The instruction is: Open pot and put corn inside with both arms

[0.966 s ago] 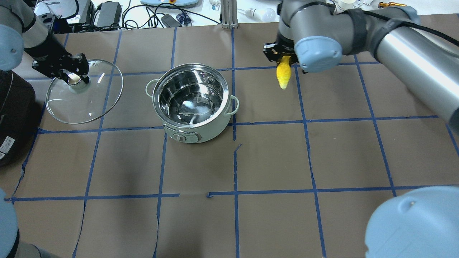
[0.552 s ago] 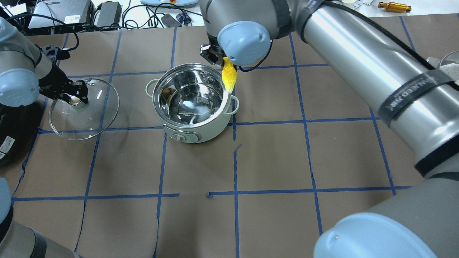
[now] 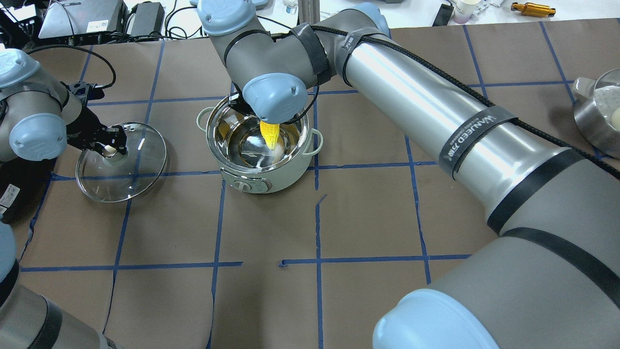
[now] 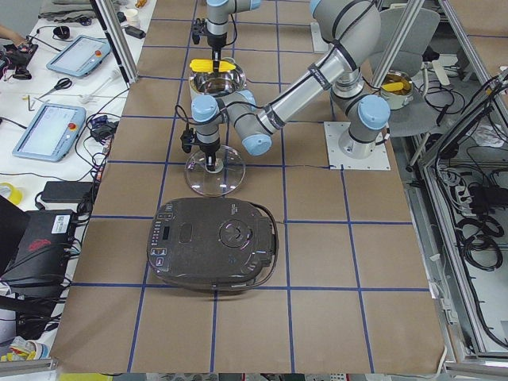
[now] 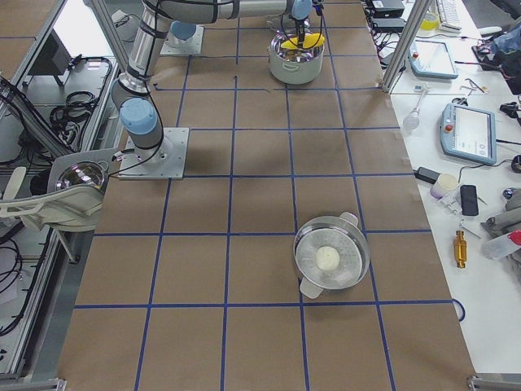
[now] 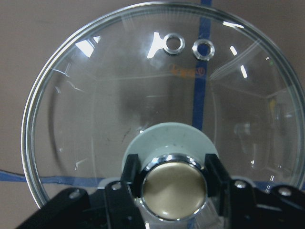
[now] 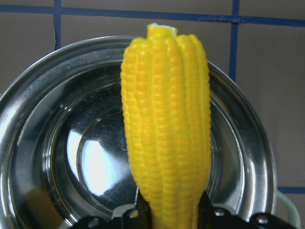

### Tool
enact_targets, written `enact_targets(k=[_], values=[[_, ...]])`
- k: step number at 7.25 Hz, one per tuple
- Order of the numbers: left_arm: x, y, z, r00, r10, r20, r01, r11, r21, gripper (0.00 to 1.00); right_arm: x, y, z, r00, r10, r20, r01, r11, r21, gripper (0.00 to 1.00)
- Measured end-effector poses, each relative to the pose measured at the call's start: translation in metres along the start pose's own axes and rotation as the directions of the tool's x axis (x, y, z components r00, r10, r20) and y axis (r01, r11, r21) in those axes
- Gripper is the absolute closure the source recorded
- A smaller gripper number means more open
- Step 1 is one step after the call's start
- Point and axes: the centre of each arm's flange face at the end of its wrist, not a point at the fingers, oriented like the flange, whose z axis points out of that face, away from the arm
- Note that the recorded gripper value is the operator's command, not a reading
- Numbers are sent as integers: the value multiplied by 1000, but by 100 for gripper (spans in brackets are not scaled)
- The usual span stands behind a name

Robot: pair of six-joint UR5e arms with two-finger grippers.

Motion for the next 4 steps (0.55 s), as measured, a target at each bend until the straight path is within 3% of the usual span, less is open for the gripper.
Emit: enact_targets(k=[1, 2, 4], values=[[-4, 1, 2, 1000, -5, -1, 5, 1000, -3, 98, -6, 1, 5, 1000, -16, 13, 16, 1000, 1, 0], [-5, 1, 2, 1000, -9, -1, 9, 1000, -4, 86, -9, 2, 7, 999, -34, 22, 34, 999, -1, 0], [-4, 1, 1, 1000, -13, 0, 13, 1000, -8, 89, -9, 4, 5, 998, -48, 29, 48, 999, -1, 0]])
